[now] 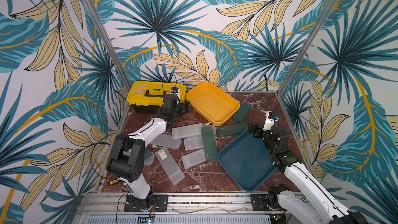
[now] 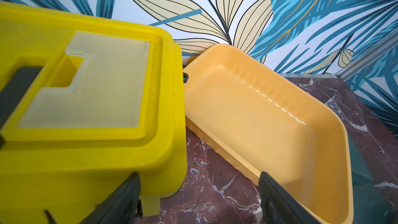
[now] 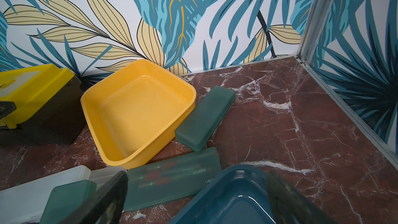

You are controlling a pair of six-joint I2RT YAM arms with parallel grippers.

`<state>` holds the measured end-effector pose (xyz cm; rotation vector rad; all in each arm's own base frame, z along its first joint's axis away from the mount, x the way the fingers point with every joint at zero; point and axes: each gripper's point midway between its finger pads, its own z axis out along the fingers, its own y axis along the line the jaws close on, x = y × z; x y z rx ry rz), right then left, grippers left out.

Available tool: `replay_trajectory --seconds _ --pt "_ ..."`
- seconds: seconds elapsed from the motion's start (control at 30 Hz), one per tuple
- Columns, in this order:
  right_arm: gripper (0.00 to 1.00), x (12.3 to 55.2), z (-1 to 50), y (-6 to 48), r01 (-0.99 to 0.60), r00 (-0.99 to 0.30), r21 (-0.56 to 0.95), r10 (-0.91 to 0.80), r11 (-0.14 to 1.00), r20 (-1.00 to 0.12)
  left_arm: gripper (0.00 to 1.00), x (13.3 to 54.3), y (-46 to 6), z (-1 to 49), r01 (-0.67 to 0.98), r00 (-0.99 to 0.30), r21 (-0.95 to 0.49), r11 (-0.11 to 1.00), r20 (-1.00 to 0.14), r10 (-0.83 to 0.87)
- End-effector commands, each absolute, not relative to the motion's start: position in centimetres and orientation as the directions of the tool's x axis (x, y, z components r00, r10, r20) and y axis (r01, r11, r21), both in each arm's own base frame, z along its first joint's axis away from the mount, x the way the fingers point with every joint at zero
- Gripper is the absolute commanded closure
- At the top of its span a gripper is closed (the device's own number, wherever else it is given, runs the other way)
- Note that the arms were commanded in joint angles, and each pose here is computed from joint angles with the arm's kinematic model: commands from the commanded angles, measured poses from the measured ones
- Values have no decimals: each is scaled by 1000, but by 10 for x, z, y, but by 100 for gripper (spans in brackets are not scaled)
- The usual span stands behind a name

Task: Place the pencil cases by color into the storage box
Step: Move the distractor to the corner of the board.

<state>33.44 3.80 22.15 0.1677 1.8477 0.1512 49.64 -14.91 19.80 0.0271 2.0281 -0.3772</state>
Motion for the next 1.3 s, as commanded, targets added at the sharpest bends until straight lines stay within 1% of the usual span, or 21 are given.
replay_trajectory --seconds 0.0,0.17,0.33,0.43,0.57,0.6,0.67,0.8,0.97,1.07,1.27 --pt "1 336 221 41 25 -272 177 177 984 -946 13 517 -150 213 213 -431 -231 949 -894 -121" --pt "1 338 217 41 27 -284 170 171 985 -944 13 531 -152 215 228 -421 -220 949 -901 -107" --pt "1 340 214 43 24 -303 169 168 985 -938 13 518 -153 227 235 -405 -218 947 -908 -109" --pt "1 344 210 46 23 -321 171 169 985 -932 13 495 -154 235 220 -387 -197 955 -916 -100" --pt "1 349 207 54 25 -353 156 155 987 -923 13 452 -161 245 219 -379 -225 949 -916 -130" --pt "1 351 206 59 15 -366 153 148 988 -919 13 441 -167 246 239 -377 -223 945 -918 -121" --pt "1 354 201 70 2 -412 142 130 990 -902 13 420 -169 249 221 -359 -190 956 -928 -102" --pt "1 357 195 90 -12 -475 155 130 988 -870 13 386 -174 245 220 -408 -165 961 -911 -63" --pt "1 351 199 120 -68 -504 210 148 975 -851 13 355 -163 237 177 -466 -168 970 -882 -68" --pt "1 347 199 138 -82 -529 173 104 982 -842 13 339 -158 223 157 -504 -177 972 -860 -75" --pt "1 339 197 184 -165 -560 136 21 977 -828 13 318 -146 198 107 -551 -203 973 -827 -112"
